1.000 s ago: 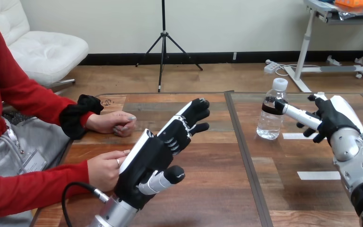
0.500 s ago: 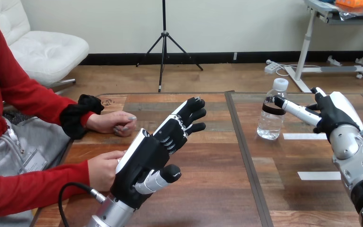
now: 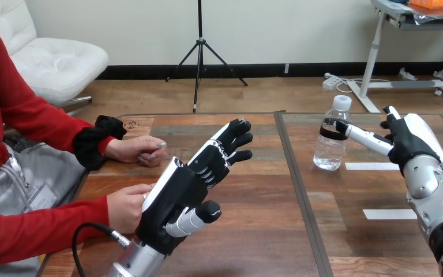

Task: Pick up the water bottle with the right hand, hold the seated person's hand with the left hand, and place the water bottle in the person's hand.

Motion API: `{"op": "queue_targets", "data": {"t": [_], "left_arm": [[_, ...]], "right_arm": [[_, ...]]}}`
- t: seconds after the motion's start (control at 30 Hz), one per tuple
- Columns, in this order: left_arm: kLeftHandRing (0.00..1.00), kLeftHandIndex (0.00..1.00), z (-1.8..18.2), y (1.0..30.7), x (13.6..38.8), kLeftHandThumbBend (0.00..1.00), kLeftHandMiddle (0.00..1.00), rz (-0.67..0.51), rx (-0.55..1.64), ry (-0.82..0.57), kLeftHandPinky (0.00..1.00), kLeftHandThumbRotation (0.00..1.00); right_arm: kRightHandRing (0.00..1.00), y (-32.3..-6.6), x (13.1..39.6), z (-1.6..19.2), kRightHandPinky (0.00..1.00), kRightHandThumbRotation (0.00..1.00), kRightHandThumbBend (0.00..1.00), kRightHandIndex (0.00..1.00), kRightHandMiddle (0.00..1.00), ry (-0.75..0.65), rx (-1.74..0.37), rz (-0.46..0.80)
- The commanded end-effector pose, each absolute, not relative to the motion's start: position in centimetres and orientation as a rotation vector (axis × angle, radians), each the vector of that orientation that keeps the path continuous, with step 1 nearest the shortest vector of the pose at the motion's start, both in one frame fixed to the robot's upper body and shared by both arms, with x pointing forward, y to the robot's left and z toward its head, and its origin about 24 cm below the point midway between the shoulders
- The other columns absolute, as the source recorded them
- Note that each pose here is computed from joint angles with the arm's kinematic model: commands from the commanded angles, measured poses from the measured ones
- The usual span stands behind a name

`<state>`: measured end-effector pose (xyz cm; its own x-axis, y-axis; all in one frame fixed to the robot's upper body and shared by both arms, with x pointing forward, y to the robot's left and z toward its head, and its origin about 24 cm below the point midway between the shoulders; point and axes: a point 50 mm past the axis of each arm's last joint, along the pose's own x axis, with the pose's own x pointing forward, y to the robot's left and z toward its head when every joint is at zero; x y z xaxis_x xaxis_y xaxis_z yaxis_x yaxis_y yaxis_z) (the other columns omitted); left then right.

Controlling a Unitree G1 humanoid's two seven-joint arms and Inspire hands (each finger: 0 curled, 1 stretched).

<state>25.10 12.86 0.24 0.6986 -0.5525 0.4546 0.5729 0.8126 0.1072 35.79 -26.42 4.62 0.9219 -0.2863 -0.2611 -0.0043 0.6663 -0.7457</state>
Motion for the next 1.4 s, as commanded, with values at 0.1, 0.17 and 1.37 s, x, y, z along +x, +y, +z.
{"op": "queue_targets", "data": {"t": [0.1,0.17,1.37], "left_arm": [[0.94,0.94,1.6,12.6,26.0,1.0,0.95,-0.612,-0.023,-0.566,0.87,0.79],[0.94,0.94,1.6,12.6,25.9,1.0,0.95,-0.611,-0.022,-0.567,0.87,0.79],[0.94,0.94,1.3,11.9,25.5,1.0,0.96,-0.61,-0.034,-0.557,0.87,0.79]], "right_arm": [[0.99,-26.7,37.8,9.4,0.95,0.75,1.0,1.0,1.0,0.203,-0.842,-0.214],[1.0,-26.8,37.8,9.5,0.96,0.74,1.0,1.0,1.0,0.199,-0.844,-0.213],[1.0,-26.7,38.9,12.7,0.79,0.72,1.0,1.0,1.0,0.134,-0.941,-0.211]]}}
